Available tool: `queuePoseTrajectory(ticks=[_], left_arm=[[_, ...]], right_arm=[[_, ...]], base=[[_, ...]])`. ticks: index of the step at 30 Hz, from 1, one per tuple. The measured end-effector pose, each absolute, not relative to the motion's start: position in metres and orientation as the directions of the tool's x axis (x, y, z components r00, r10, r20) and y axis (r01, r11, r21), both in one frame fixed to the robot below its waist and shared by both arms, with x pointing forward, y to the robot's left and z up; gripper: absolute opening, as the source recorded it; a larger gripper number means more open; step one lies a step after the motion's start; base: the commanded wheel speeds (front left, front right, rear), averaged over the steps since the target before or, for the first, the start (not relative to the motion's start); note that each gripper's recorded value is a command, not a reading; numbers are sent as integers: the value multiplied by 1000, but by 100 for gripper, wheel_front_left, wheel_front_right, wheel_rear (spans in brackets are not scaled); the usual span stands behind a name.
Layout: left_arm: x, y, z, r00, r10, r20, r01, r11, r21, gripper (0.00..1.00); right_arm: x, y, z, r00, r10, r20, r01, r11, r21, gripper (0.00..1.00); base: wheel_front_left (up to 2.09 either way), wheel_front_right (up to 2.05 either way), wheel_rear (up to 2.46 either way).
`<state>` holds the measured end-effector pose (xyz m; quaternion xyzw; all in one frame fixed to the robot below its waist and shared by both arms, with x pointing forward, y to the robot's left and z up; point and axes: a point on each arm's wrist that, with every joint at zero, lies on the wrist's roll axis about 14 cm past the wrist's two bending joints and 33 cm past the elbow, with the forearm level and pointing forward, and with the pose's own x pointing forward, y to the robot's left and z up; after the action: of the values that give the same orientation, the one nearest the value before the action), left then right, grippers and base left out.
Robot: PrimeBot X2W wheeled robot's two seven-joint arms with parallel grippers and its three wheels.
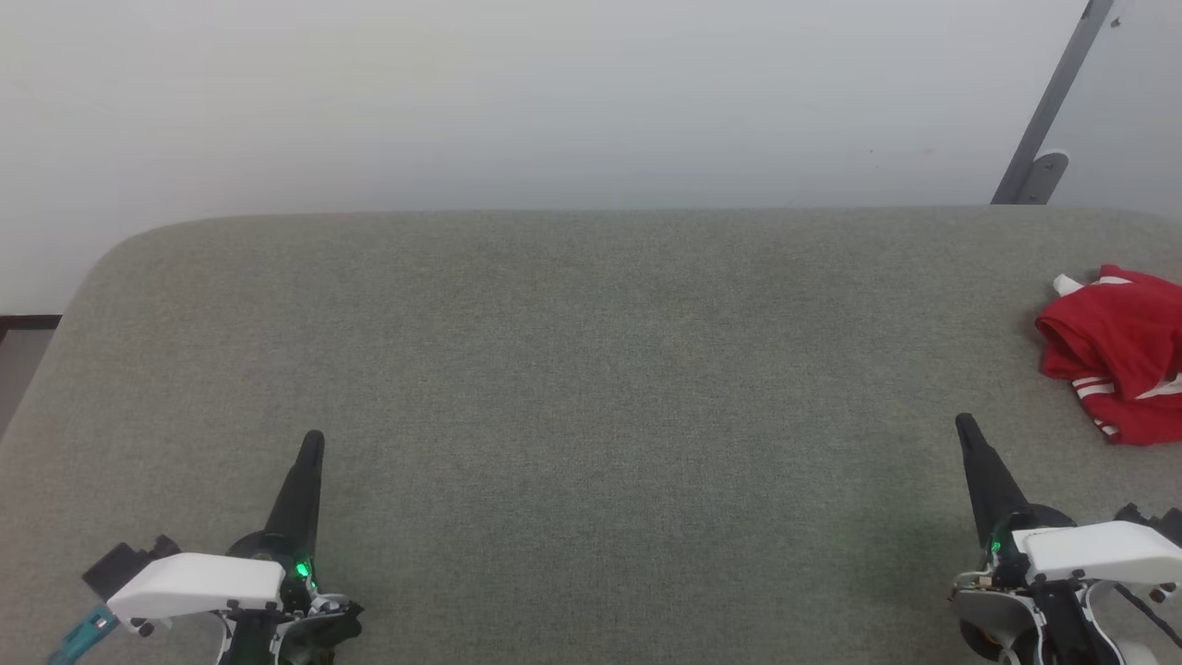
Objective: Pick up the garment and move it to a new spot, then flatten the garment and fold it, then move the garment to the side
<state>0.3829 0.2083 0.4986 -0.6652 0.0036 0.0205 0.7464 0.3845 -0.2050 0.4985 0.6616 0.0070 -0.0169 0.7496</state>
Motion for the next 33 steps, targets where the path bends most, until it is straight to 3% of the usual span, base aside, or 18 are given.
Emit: queuePoseTrajectory(ticks=[19, 33], left_arm=[[387, 200, 504, 1000, 0, -12, -12, -2, -1000, 0], [388, 200, 504, 1000, -1, -12, -12, -3, -1000, 0]], right_arm=[[388, -200, 505, 1000, 1, -9, 9, 2, 1000, 0], [388, -200, 505, 1000, 1, -7, 7, -1, 1000, 0]], base=[[0, 0, 0], [0, 0, 0]])
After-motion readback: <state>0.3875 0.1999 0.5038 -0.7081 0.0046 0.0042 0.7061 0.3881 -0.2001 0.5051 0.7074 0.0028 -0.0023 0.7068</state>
